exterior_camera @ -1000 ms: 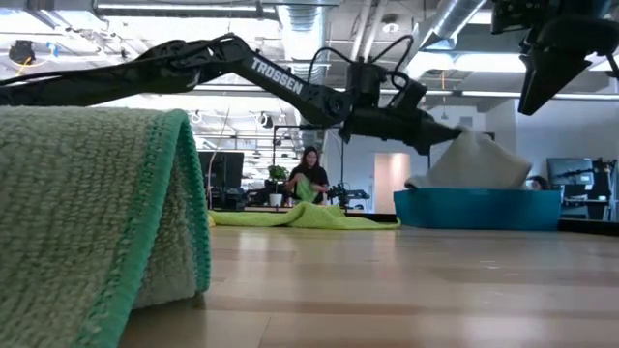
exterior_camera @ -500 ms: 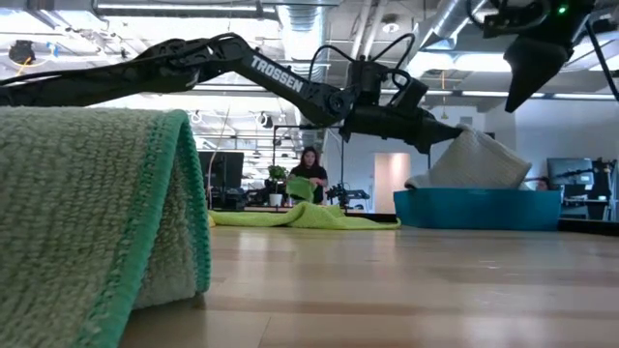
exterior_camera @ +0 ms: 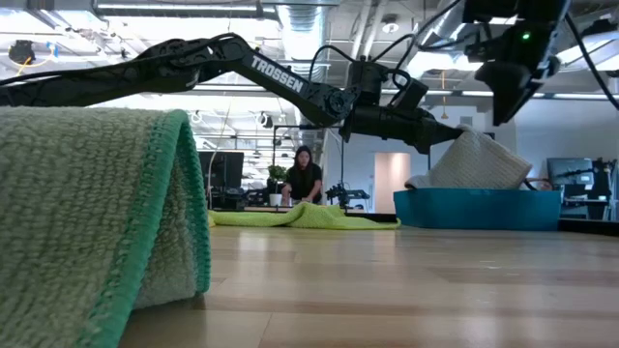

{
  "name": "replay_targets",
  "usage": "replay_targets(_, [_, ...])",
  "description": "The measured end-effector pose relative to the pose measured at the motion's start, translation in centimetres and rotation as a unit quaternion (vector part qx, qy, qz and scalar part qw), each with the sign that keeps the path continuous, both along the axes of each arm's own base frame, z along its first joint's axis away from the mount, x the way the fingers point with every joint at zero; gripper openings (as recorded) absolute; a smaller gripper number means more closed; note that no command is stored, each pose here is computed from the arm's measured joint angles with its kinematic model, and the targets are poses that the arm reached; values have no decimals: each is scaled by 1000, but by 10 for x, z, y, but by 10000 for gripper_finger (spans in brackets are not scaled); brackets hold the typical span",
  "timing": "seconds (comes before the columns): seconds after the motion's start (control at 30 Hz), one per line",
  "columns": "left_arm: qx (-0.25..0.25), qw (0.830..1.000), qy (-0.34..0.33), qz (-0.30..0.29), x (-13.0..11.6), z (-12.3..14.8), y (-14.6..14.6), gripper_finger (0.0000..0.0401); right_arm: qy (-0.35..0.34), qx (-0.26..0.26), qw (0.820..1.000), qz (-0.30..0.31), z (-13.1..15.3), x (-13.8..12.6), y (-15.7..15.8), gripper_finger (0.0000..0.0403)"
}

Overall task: Fold microfiber towels
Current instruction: Put the gray microfiber towel into the blue bin

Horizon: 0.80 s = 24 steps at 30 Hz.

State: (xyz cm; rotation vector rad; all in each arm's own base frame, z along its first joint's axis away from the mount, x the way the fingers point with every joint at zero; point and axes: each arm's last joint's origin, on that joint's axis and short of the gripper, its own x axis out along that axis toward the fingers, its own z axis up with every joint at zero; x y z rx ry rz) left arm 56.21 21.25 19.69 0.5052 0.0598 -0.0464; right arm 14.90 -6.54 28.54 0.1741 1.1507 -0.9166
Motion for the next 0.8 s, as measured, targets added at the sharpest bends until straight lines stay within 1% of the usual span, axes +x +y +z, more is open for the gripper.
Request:
replay_targets(0.07, [0, 1000, 0, -1, 0, 0, -1, 4, -10, 3, 1000, 8, 1, 1, -10, 205])
replay_targets(0.17, [-9, 1000, 2, -5, 0, 0, -1, 4, -6, 2, 1000, 10, 2, -3, -21, 218])
replay_targets(0.3, [-17, 1000, 2, -12, 0, 0, -1, 4, -4, 25, 1000, 17, 1, -8, -30, 228])
replay_targets(0.43, [-18, 1000, 2, -12, 0, 0, -1, 4, -5, 35, 998, 43, 1, -10, -37, 230])
replay_targets(0.6, [-18, 1000, 2, -11, 0, 0, -1, 4, -31, 50, 994, 89, 3, -9, -43, 230])
replay_targets(0.7, [-19, 1000, 2, -16, 0, 0, -1, 4, -29, 50, 994, 94, 2, -9, -48, 230])
replay_targets(0.8, [-19, 1000, 2, -19, 0, 0, -1, 4, -16, 61, 995, 84, -4, -7, -55, 230])
